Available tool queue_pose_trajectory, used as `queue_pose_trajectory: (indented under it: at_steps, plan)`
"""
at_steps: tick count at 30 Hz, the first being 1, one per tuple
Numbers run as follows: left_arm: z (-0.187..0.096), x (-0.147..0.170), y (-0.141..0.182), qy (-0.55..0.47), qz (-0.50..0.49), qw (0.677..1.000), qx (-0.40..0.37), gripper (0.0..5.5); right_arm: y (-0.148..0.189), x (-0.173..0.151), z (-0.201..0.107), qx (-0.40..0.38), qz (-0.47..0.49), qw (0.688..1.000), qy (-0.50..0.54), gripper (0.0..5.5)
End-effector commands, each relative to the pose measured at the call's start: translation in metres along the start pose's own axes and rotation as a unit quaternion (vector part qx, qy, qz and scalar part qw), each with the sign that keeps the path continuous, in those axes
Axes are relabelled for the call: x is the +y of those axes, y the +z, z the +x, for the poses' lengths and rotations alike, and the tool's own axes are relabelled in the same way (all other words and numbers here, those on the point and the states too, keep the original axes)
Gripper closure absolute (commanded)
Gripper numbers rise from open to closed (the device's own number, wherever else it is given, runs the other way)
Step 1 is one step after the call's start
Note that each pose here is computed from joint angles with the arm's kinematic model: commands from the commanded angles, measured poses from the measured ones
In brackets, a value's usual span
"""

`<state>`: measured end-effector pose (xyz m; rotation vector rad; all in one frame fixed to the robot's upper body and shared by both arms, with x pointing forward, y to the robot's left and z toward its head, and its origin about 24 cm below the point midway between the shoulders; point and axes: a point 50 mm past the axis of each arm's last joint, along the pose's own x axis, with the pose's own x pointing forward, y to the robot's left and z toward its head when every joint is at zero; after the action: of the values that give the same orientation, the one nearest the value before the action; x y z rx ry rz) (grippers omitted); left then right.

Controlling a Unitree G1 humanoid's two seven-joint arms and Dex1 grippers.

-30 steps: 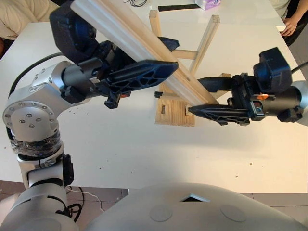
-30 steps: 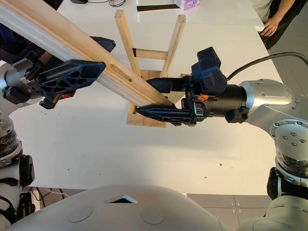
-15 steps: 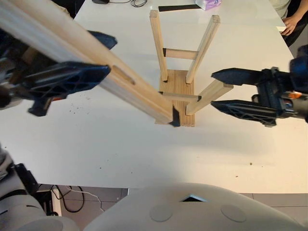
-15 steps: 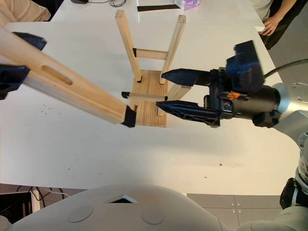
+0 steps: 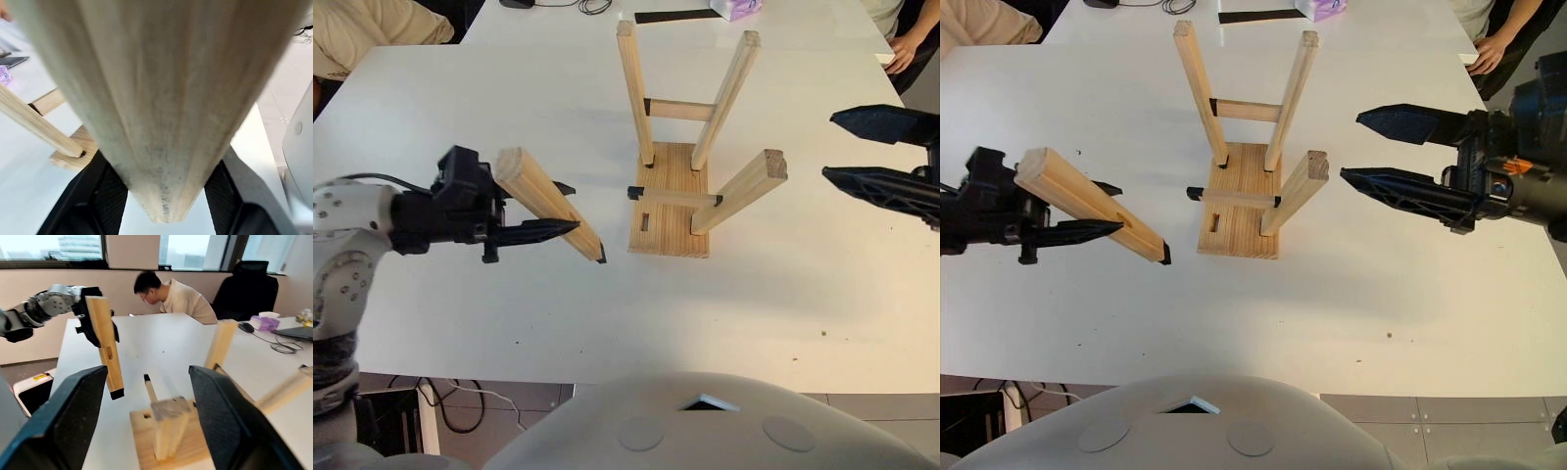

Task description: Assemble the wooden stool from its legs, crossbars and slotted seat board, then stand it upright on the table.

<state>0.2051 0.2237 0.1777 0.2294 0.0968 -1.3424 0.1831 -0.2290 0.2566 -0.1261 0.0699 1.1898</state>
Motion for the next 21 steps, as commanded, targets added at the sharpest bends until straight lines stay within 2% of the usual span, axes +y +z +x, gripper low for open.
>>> queue_pose_trajectory:
  at_steps: [1, 5, 8, 17, 21]
  plan:
    - [0.002, 0.012, -0.025, 0.038, 0.044, 0.998, -0.016, 3.43, 0.0, -0.006, -0.004, 0.009, -0.02, 1.0, -0.015, 2.45]
    - [-0.004, 0.024, -0.032, 0.082, 0.084, 0.992, -0.04, 3.43, -0.007, -0.005, -0.005, 0.015, -0.017, 1.0, -0.02, 2.45]
    - [-0.004, 0.024, -0.038, 0.078, 0.083, 0.992, -0.051, 3.43, -0.009, -0.005, -0.006, 0.012, -0.015, 1.0, -0.023, 2.45]
    - [0.025, 0.032, -0.038, 0.06, 0.109, 0.984, -0.124, 3.43, -0.013, -0.01, -0.001, 0.012, -0.007, 1.0, -0.015, 2.45]
    - [0.034, 0.037, -0.04, 0.044, 0.121, 0.984, -0.122, 3.43, -0.015, -0.012, 0.001, 0.013, -0.004, 1.0, -0.01, 2.45]
